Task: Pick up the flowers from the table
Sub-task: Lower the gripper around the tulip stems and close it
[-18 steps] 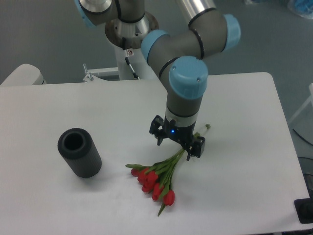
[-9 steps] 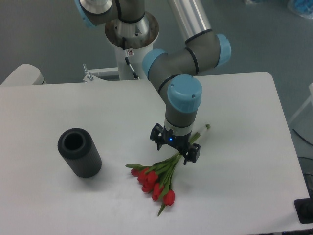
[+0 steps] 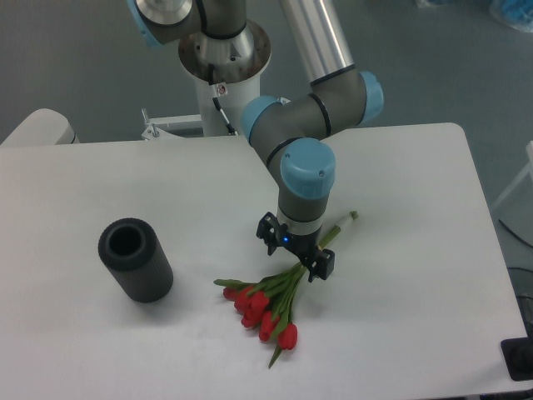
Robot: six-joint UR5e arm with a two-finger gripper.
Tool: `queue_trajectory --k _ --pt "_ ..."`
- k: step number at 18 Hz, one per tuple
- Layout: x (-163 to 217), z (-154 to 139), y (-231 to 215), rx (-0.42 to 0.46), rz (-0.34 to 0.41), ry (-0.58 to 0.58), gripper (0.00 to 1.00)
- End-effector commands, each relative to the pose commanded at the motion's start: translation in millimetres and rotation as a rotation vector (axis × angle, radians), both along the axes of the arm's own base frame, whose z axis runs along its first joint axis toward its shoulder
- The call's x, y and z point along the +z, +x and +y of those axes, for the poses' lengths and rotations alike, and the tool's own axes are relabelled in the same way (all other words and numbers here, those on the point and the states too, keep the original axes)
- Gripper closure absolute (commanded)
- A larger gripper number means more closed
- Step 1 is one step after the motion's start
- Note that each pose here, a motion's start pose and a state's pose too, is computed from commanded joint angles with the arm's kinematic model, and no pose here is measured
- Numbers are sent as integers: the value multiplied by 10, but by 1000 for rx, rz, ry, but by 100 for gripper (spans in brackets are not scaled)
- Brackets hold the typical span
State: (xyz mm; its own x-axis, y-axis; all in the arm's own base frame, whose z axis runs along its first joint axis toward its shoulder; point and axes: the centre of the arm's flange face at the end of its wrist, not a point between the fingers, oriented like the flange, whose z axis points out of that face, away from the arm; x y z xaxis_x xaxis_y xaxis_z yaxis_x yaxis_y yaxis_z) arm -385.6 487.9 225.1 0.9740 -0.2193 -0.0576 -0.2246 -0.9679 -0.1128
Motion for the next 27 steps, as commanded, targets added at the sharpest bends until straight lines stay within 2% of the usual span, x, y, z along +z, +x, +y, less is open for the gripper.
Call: queue_trajectory --k 3,10,27 --pt "-152 46 15 -12 -6 -7 0" --pt "-300 43 100 -41 35 -88 0" --pt "-418 219 174 -41 53 -78 1"
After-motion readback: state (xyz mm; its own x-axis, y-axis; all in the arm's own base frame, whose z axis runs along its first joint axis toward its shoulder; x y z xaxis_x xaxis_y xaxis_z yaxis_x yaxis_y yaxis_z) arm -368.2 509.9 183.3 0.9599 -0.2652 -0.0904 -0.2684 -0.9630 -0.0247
